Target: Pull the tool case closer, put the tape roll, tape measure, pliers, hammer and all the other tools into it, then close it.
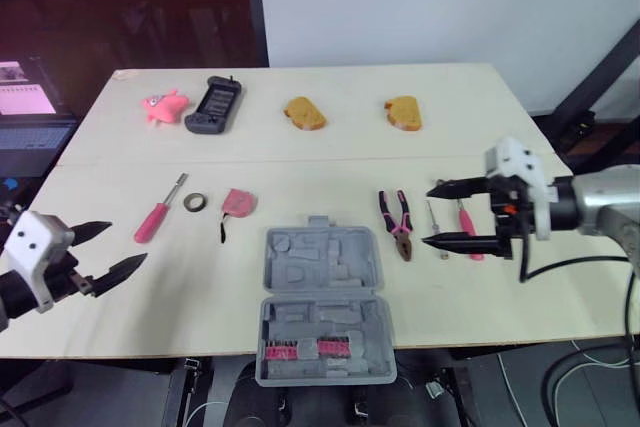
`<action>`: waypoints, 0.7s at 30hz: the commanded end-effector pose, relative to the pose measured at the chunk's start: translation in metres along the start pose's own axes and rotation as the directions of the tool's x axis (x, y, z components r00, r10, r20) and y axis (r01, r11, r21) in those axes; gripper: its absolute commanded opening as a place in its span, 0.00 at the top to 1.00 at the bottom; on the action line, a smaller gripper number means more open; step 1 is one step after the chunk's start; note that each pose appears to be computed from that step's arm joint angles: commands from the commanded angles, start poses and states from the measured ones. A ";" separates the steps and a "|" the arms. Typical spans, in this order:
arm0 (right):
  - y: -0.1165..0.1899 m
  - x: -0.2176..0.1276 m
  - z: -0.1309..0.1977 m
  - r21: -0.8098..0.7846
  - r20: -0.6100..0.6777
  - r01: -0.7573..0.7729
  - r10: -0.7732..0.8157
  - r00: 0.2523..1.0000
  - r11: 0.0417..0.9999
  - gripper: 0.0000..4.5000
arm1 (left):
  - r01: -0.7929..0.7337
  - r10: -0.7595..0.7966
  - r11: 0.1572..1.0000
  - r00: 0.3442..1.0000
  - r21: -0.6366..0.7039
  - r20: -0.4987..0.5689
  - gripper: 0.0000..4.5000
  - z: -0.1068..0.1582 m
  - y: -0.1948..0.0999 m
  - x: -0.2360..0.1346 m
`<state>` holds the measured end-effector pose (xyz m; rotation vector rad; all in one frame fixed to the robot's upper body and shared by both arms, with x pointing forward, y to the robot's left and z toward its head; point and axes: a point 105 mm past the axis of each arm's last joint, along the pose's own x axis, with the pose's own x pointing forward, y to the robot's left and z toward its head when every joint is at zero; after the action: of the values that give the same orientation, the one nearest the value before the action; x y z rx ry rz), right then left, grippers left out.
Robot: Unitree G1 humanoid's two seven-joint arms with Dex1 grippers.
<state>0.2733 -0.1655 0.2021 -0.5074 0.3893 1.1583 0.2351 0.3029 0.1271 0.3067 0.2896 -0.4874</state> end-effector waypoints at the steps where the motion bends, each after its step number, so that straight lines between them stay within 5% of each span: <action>1: -0.001 0.002 0.023 -0.083 0.008 0.028 -0.027 1.000 0.996 0.01 | -0.022 0.022 0.999 1.000 -0.029 -0.012 0.00 -0.003 -0.013 0.012; 8: 0.015 0.010 0.051 -0.094 0.095 -0.060 0.069 0.993 0.994 0.01 | -0.021 0.020 0.999 0.999 -0.029 -0.031 0.00 -0.001 -0.007 0.044; 12: 0.032 0.012 0.068 -0.090 0.151 -0.162 0.174 0.973 0.983 0.01 | 0.043 -0.037 0.998 0.993 0.049 -0.114 0.00 0.003 0.021 0.075; 21: 0.036 0.023 0.081 -0.085 0.201 -0.114 0.129 0.971 0.990 0.01 | 0.194 -0.152 0.965 0.962 0.176 -0.225 0.00 0.008 0.048 0.130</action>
<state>0.2539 -0.0933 0.2406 -0.3993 0.2537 1.3441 0.3663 0.2805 0.0967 0.4824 0.4740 -0.6600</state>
